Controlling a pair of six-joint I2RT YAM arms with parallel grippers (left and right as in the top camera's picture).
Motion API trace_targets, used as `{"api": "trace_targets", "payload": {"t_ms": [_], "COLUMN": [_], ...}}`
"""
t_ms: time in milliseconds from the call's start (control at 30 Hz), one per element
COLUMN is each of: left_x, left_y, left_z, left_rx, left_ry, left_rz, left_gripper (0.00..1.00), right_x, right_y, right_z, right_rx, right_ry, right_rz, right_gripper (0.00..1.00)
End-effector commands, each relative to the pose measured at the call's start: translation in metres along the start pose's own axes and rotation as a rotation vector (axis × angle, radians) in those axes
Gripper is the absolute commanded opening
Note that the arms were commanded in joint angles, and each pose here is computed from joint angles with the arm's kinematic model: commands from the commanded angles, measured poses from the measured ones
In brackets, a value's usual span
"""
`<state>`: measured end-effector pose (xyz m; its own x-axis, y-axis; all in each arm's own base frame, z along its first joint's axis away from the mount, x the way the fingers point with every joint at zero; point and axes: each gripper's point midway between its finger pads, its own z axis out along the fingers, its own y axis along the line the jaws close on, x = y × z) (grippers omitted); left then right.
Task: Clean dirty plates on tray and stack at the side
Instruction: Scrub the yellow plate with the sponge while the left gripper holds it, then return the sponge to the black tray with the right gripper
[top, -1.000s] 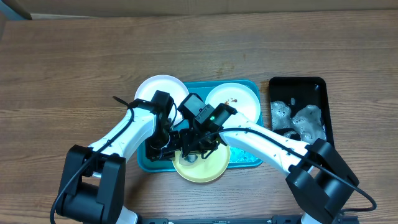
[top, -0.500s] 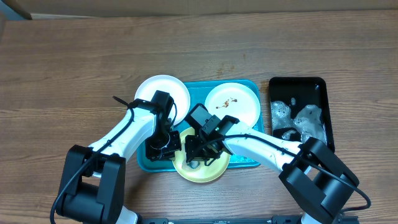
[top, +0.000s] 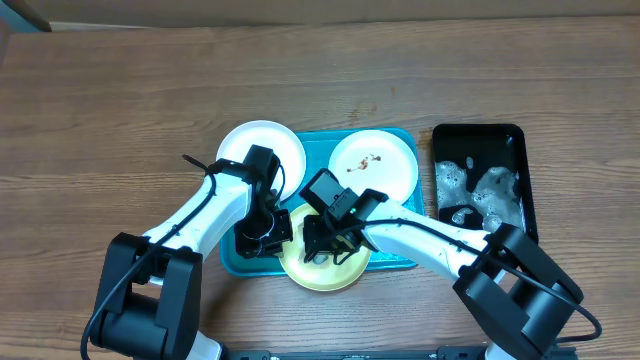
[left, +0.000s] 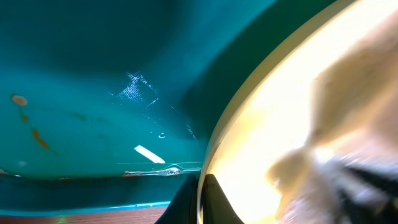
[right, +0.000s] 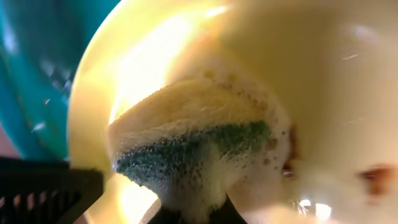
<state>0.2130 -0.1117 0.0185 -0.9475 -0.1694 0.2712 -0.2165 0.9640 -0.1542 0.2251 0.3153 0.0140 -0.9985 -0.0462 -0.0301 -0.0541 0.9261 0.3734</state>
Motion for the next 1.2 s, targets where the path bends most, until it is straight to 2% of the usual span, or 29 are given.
{"api": "trace_targets", "payload": {"t_ms": [0, 200, 467, 600, 867, 1167], "left_x": [0.004, 0.004, 0.005, 0.003, 0.002, -0.003], "left_y": [0.005, 0.005, 0.006, 0.009, 0.012, 0.007], "left_z": [0.003, 0.003, 0.003, 0.002, -0.004, -0.013], "left_rx": [-0.022, -0.023, -0.028, -0.045, -0.065, -0.038], "left_ry": [0.018, 0.018, 0.021, 0.008, -0.023, -0.075], "left_rz": [-0.016, -0.015, -0.017, -0.033, -0.052, -0.039], "left_gripper": [0.04, 0.04, 0.04, 0.04, 0.04, 0.04], "right_x": [-0.021, -0.023, 0.000, 0.000, -0.024, -0.045], "right_y": [-0.058, -0.078, -0.097, -0.099, -0.064, -0.033], "right_z": [0.003, -0.002, -0.010, -0.020, -0.062, -0.139], "right_rx": [0.211, 0.258, 0.336, 0.373, 0.298, 0.149], "right_ry": [-0.097, -0.079, 0.032, 0.036, -0.049, -0.247], "right_rz": [0.053, 0.074, 0.056, 0.054, -0.009, -0.020], "right_gripper": [0.04, 0.04, 0.04, 0.04, 0.04, 0.04]}}
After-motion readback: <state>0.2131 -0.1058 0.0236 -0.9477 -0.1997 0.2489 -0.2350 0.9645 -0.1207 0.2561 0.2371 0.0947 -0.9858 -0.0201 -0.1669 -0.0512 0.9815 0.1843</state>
